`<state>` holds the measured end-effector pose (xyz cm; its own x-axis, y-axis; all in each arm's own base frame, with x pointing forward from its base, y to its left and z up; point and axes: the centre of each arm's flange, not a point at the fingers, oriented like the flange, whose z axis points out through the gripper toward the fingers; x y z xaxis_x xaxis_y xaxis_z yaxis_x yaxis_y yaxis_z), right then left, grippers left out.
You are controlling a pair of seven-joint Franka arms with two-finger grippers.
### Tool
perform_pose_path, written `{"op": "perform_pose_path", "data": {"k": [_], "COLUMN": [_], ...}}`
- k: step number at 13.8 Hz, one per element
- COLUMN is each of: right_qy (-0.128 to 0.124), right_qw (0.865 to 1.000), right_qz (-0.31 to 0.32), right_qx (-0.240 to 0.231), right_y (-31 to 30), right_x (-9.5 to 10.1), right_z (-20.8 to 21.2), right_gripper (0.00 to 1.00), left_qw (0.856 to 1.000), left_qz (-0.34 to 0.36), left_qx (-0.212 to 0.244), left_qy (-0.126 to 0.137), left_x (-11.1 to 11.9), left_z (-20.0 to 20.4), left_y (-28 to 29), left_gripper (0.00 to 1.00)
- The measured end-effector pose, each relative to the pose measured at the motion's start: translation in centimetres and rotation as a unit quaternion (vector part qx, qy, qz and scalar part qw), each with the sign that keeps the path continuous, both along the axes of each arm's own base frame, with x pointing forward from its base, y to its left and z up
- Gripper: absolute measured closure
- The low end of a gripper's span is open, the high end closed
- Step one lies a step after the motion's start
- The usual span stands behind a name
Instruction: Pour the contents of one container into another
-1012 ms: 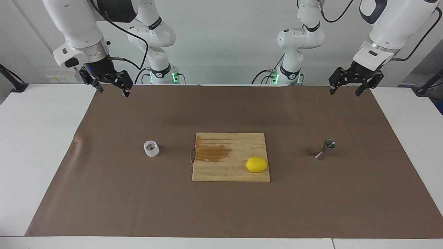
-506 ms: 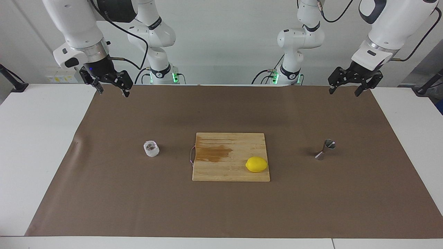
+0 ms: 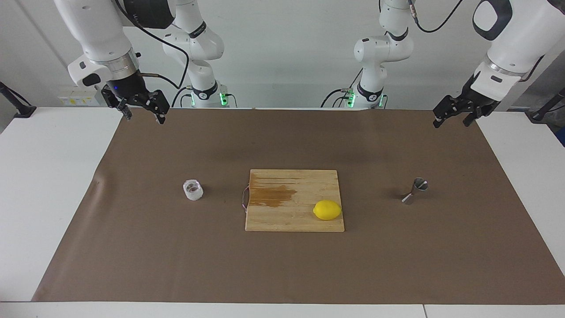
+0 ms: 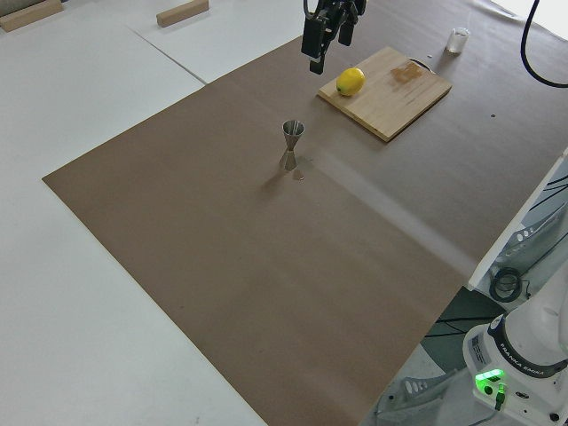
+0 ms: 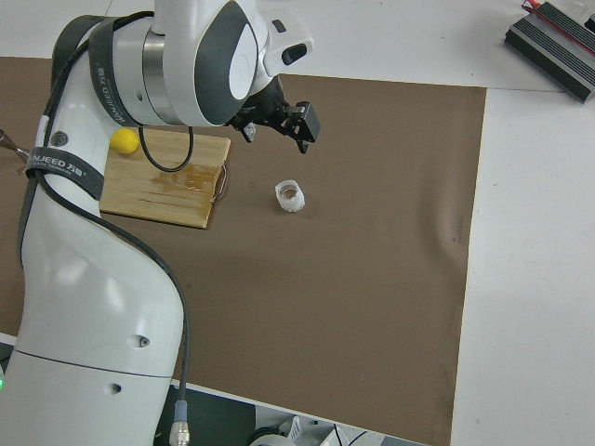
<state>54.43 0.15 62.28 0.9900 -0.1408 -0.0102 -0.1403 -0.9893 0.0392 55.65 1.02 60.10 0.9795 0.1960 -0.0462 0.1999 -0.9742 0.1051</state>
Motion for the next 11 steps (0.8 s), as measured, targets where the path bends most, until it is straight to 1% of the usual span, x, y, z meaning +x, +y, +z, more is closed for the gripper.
{"op": "perform_pose_path", "data": {"k": [2,3,5,6,7,8,9,11], "right_qy": [0.0,0.0,0.0,0.0,0.0,0.0,0.0,0.0], "right_qw": [1.0,1.0,1.0,1.0,1.0,1.0,1.0,1.0], "right_qz": [0.0,0.0,0.0,0.0,0.0,0.0,0.0,0.0], "right_qx": [0.0,0.0,0.0,0.0,0.0,0.0,0.0,0.0], "right_y": [0.0,0.0,0.0,0.0,0.0,0.0,0.0,0.0], "right_x": [0.0,0.0,0.0,0.0,0.0,0.0,0.0,0.0], "right_z": [0.0,0.0,0.0,0.0,0.0,0.0,0.0,0.0], "right_gripper": [0.0,0.0,0.0,0.0,0.0,0.0,0.0,0.0], "left_qw": [0.997,0.992,0.975,0.965,0.951,0.93,0.902,0.831], "left_qz": [0.078,0.121,0.206,0.241,0.286,0.345,0.406,0.526], "left_qx": [-0.027,-0.039,-0.079,-0.101,-0.115,-0.127,-0.141,-0.175], "left_qy": [0.01,0.018,0.029,0.03,0.028,0.026,0.027,0.053], "left_x": [1.0,1.3,1.2,0.9,0.5,0.1,-0.2,-0.4], "left_z": [-2.2,-3.7,-6.5,-7.7,-8.6,-9.4,-9.8,-10.3], "left_y": [1.6,2.4,3.8,4.4,5.0,5.3,5.3,5.1], "left_gripper": [0.0,0.0,0.0,0.0,0.0,0.0,0.0,0.0]}}
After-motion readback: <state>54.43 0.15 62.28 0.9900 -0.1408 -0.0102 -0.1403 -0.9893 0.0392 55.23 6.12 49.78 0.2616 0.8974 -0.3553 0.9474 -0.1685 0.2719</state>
